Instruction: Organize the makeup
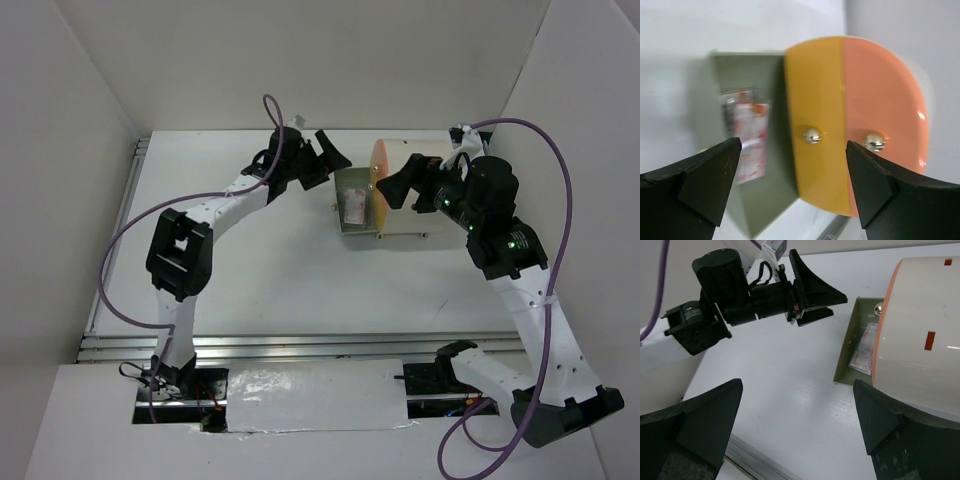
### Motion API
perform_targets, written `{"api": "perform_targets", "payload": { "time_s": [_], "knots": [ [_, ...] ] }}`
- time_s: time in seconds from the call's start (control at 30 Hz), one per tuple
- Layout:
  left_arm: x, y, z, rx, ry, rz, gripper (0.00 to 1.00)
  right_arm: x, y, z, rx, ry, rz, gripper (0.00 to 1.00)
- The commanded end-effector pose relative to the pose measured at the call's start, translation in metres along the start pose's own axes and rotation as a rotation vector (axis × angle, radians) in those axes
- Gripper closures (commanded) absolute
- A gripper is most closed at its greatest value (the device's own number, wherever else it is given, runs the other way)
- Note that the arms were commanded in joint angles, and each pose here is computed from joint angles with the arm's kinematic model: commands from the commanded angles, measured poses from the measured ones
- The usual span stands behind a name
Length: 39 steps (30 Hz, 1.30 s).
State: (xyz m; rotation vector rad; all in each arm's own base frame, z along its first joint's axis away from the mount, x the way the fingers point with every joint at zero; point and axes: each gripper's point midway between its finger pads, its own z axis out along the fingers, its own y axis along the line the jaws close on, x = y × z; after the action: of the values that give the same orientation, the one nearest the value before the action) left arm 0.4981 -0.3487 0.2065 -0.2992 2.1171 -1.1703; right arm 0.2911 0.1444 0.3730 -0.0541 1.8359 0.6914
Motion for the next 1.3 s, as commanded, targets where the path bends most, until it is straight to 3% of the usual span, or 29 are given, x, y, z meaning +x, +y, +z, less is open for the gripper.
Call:
{"api": "perform_targets", "payload": {
  "time_s": [0.0, 0.2, 0.27, 0.33, 0.43, 0.57, 0.7, 1.03, 1.27],
  "knots": [
    [-0.029, 0.008, -0.039, -0.191, -0.131, 0.057, 0.01, -0.012, 0.006, -0.004, -0.019, -0.051, -0.023, 0.00],
    [-0.021, 0.057, -0.051, -0.441, -0.123, 0.102, 0.04, -0.009, 0.007, -0.001, -0.031, -0.042, -0.020, 0.00],
    [-0.016, 0.078, -0.049, -0.529, -0.111, 0.125, 0.24, -0.009, 0.007, -0.001, -0.033, -0.045, -0.018, 0.00],
    [-0.015, 0.089, -0.041, -0.580, -0.095, 0.134, 0.66, -0.008, 0.007, -0.001, -0.035, -0.043, -0.017, 0.00],
    [-0.005, 0.100, -0.028, -0.628, -0.036, 0.156, 0.74, -0.010, 0.005, 0.000, -0.026, -0.048, -0.017, 0.00],
    [0.010, 0.097, -0.013, -0.596, 0.019, 0.173, 0.75, -0.012, 0.004, 0.003, -0.018, -0.048, -0.014, 0.00],
    [0.013, 0.088, 0.002, -0.532, 0.036, 0.171, 0.65, -0.010, 0.004, 0.004, -0.021, -0.045, -0.011, 0.00],
    [0.042, 0.082, 0.039, -0.364, 0.137, 0.112, 0.56, -0.009, 0.000, 0.006, -0.006, -0.045, -0.016, 0.00],
    [0.047, 0.069, 0.051, -0.263, 0.143, 0.079, 0.52, -0.006, -0.002, 0.011, -0.006, -0.037, -0.014, 0.00]
  ]
}}
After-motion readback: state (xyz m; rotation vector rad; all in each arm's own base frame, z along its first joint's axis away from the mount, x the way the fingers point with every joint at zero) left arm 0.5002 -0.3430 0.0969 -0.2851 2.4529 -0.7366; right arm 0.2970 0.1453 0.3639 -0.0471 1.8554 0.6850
